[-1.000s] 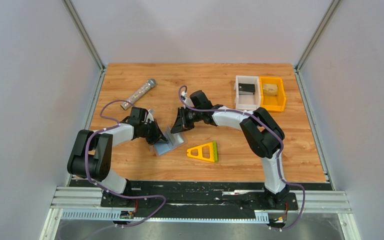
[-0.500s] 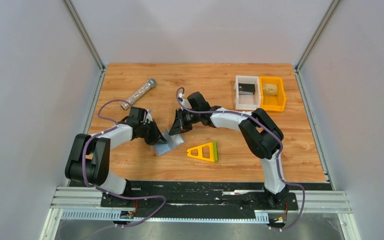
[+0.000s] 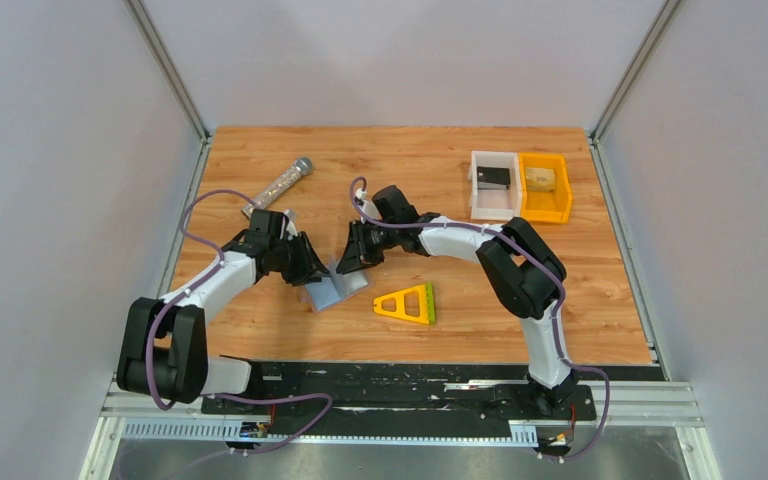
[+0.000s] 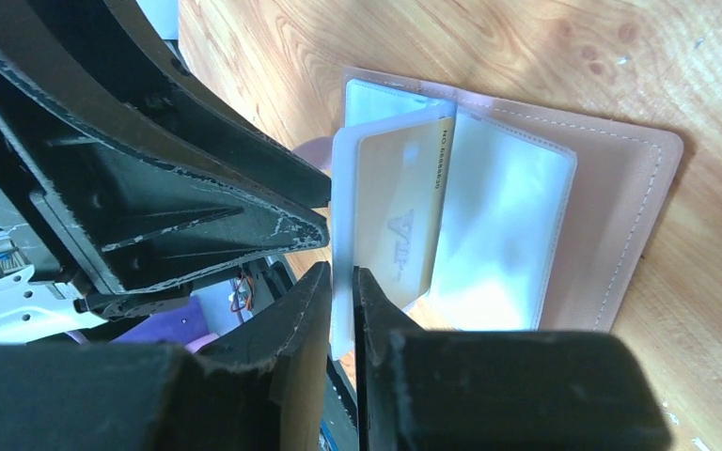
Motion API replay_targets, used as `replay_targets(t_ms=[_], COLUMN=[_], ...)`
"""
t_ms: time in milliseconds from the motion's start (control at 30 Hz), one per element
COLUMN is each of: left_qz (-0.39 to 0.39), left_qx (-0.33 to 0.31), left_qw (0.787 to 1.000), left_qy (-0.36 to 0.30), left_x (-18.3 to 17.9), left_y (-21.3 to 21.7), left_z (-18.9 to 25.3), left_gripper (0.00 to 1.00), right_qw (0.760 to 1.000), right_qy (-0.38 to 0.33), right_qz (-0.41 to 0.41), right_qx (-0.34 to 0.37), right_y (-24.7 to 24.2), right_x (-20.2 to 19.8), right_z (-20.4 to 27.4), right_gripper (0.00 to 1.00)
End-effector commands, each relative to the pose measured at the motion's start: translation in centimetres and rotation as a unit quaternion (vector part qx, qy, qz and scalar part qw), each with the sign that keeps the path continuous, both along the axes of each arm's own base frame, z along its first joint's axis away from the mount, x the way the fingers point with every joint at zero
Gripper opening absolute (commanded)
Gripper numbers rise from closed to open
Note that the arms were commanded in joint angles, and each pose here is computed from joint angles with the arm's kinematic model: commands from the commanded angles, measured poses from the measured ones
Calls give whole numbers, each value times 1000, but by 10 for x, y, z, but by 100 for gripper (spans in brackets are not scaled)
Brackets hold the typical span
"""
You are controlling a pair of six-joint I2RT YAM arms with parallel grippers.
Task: Take the credit cards out of the card holder
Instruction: Remove the credit card from the card holder.
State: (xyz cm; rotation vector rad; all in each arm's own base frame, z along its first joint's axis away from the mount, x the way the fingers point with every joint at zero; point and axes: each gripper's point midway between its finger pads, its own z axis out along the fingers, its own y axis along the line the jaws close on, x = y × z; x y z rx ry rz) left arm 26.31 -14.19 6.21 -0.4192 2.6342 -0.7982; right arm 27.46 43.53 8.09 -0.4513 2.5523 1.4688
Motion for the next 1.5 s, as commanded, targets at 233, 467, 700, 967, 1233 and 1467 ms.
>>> replay_targets(t_ms=[233, 467, 700, 967, 1233, 1467], left_qz=[21, 24, 25, 27, 22, 21], left_qx=[-3, -13, -5, 1, -4, -8], left_qw=[999, 998, 998, 998, 998, 998], left_qy=[-42, -59, -56, -55, -57, -62], left_x=[17, 22, 24, 26, 29, 32], left_y=[2, 0, 2, 4, 1, 0], left_z=[32, 43, 38, 31, 28, 31], left_gripper=[52, 55, 52, 46, 46, 46], right_qw=[1000, 1000, 999, 999, 999, 999], right_qy=[-22, -21, -19, -20, -19, -20], right_qz=[13, 19, 22, 22, 27, 28], right_qx=[10, 12, 13, 14, 16, 18], right_y=[14, 17, 16, 16, 17, 17], right_x=[1, -1, -4, -5, -7, -7], right_z=[9, 9, 8, 9, 9, 10], right_gripper=[19, 22, 15, 17, 17, 17])
